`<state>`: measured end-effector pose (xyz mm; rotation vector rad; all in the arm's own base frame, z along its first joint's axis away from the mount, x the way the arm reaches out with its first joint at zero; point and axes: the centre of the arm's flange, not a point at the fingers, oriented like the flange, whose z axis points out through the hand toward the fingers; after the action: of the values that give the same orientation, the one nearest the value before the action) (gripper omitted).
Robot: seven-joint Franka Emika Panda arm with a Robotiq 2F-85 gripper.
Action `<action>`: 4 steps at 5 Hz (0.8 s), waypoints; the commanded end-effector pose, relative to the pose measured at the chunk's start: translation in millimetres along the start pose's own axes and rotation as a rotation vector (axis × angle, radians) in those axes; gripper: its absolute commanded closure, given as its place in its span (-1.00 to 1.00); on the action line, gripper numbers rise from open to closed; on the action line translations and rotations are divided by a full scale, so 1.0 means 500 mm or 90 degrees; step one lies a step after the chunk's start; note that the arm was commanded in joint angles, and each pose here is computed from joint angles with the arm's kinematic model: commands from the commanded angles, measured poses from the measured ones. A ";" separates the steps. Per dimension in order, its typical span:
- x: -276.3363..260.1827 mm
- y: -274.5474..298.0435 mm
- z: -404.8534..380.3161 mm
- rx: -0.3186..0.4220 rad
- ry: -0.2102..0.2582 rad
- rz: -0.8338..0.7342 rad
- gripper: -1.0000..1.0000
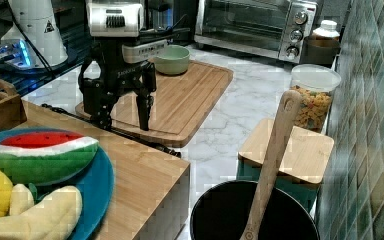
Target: Open the drawer.
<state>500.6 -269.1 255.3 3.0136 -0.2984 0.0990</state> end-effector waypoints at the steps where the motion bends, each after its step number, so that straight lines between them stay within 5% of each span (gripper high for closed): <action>1: 0.002 -0.148 -0.006 0.032 -0.035 -0.058 -1.00; 4: -0.053 -0.477 -0.059 0.055 -0.002 -0.098 -1.00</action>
<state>499.8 -190.4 254.5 3.0347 -0.4731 0.0875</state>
